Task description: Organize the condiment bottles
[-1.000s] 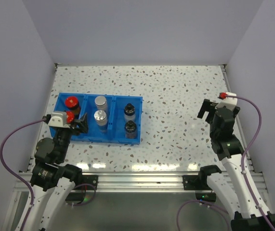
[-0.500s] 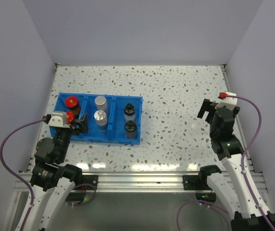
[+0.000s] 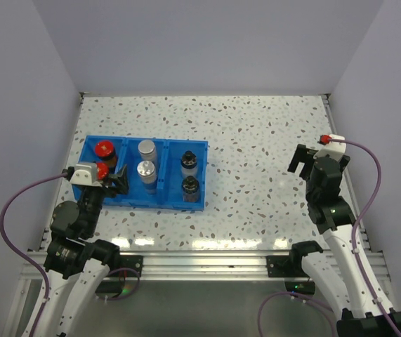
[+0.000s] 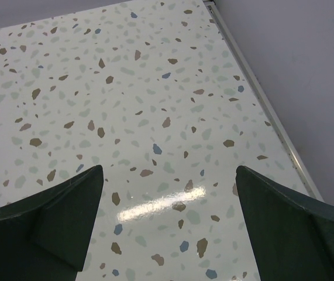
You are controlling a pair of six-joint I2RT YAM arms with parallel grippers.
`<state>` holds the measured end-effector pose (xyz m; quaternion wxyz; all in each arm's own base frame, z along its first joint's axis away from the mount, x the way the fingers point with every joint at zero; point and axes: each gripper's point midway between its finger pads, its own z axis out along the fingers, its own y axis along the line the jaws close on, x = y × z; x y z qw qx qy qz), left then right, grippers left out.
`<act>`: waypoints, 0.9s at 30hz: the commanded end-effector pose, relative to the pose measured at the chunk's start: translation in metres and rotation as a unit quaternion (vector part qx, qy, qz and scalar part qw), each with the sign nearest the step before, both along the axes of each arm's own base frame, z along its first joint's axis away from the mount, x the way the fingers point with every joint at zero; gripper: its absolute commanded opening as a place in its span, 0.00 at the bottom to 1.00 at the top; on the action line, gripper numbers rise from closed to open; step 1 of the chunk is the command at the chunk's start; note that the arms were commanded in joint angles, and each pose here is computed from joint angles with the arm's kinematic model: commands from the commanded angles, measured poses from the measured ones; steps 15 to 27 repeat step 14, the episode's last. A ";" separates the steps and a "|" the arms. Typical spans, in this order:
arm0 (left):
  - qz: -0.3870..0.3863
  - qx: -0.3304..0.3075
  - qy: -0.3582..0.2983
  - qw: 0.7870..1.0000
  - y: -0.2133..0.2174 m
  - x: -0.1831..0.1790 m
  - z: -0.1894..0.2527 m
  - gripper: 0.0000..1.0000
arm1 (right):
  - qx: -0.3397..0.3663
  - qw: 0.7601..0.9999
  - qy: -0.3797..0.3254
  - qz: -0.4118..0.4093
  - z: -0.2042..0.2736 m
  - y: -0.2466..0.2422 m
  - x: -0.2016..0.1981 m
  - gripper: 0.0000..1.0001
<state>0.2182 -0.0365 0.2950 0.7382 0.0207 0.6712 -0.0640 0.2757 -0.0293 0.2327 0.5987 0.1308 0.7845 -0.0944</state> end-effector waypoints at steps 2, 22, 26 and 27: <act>0.011 0.006 -0.009 1.000 0.005 0.000 0.004 1.00 | 0.008 0.999 -0.030 -0.024 0.017 -0.007 0.004 0.99; 0.013 0.005 -0.009 1.000 0.006 -0.001 0.004 1.00 | 0.006 0.999 -0.016 -0.036 0.015 -0.010 0.005 0.99; 0.013 0.005 -0.009 1.000 0.006 -0.001 0.004 1.00 | 0.006 0.999 -0.016 -0.036 0.015 -0.010 0.005 0.99; 0.013 0.005 -0.009 1.000 0.006 -0.001 0.004 1.00 | 0.006 0.999 -0.016 -0.036 0.015 -0.010 0.005 0.99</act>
